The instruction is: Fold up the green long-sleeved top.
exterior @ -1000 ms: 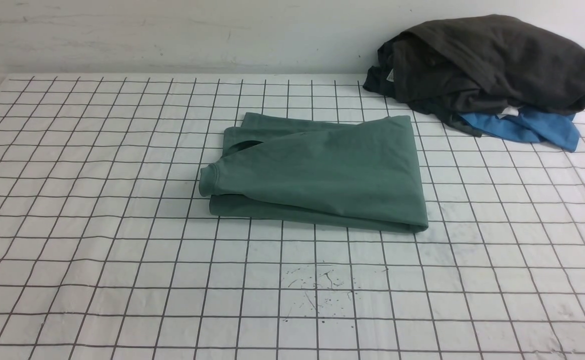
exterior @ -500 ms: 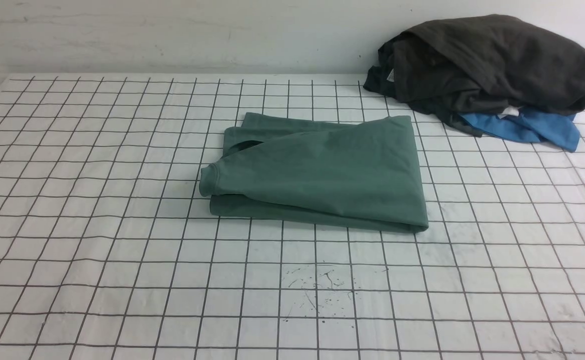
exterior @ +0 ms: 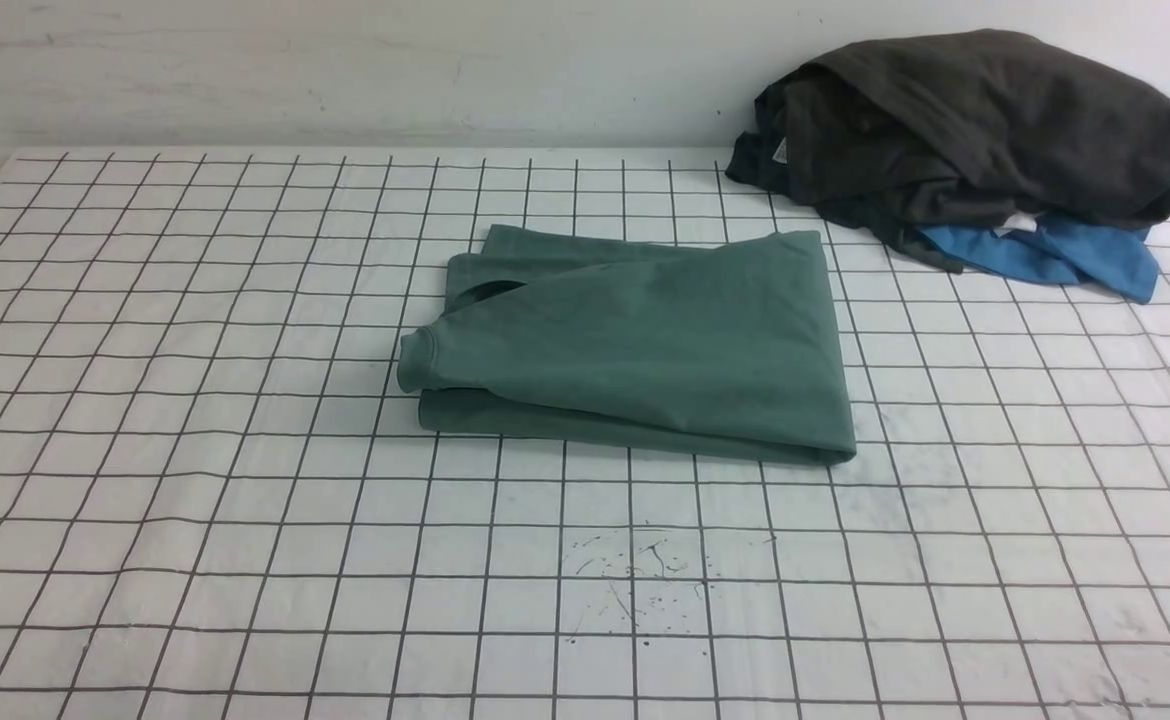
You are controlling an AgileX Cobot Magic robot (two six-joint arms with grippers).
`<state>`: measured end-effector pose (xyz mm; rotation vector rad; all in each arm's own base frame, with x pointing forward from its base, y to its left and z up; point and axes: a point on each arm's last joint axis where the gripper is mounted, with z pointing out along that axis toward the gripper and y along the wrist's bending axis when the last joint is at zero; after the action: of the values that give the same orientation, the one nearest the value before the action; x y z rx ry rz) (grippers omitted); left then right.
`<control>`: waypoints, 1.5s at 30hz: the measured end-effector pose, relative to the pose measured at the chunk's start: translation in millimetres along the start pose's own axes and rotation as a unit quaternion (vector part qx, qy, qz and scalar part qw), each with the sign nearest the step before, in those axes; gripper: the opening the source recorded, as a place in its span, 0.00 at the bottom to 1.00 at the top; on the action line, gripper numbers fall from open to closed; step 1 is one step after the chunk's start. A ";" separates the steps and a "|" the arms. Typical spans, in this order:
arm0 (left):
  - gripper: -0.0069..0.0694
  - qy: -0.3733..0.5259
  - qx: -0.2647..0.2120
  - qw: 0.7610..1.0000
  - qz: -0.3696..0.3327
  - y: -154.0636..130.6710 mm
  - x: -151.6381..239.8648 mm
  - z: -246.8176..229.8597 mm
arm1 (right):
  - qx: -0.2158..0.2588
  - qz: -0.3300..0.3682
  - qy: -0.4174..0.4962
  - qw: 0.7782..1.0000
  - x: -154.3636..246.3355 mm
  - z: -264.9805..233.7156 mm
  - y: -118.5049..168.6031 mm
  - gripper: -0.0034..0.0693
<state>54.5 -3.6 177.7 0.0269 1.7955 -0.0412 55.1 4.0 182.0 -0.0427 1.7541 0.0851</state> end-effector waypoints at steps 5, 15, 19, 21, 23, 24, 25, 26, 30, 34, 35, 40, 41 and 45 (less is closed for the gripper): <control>0.08 0.036 0.000 0.999 -0.003 -0.1 5.9 -0.4 | 0.000 0.000 0.000 1.000 0.0 0.0 0.0 0.03; 0.08 0.034 0.000 0.999 -0.002 0.0 5.7 -0.4 | 0.000 0.001 0.000 1.000 0.0 0.0 0.0 0.03; 0.08 0.034 0.000 0.999 -0.002 0.0 5.7 -0.4 | 0.000 0.007 0.000 1.000 0.0 0.0 0.0 0.03; 0.08 0.034 0.000 0.999 -0.002 0.0 5.7 -0.4 | 0.000 0.008 0.000 1.000 0.0 0.0 0.0 0.03; 0.08 0.034 0.000 0.999 -0.002 0.0 5.7 -0.4 | 0.000 0.008 0.000 1.000 0.0 0.0 0.0 0.03; 0.08 0.034 0.000 0.999 -0.002 0.0 5.7 -0.4 | 0.000 0.008 0.000 1.000 0.0 0.0 0.0 0.03; 0.08 0.034 0.000 0.999 -0.002 0.0 5.7 -0.4 | 0.000 0.008 0.000 1.000 0.0 0.0 0.0 0.03; 0.08 0.034 0.000 0.999 -0.002 0.0 5.7 -0.4 | 0.000 0.008 0.000 1.000 0.0 0.0 0.0 0.03; 0.08 0.034 0.000 0.999 -0.002 0.0 5.7 -0.4 | 0.000 0.008 0.000 1.000 0.0 0.0 0.0 0.03; 0.08 0.034 0.000 0.999 -0.002 0.0 5.7 -0.4 | 0.000 0.008 0.000 1.000 0.0 0.0 0.0 0.03; 0.08 0.034 0.000 0.999 -0.002 0.0 5.7 -0.4 | 0.000 0.008 0.000 1.000 0.0 0.0 0.0 0.03; 0.08 0.034 0.000 0.999 -0.002 0.0 5.7 -0.4 | 0.000 0.008 0.000 1.000 0.0 0.0 0.0 0.03; 0.08 0.034 0.000 0.999 -0.002 0.0 5.7 -0.4 | 0.000 0.008 0.000 1.000 0.0 0.0 0.0 0.03; 0.08 0.034 0.000 0.999 -0.002 0.0 5.7 -0.4 | 0.000 0.008 0.000 1.000 0.0 0.0 0.0 0.03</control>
<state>52.8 -3.6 172.3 0.0241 1.8637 -0.0441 55.1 4.0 182.0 -0.0294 1.7546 0.0962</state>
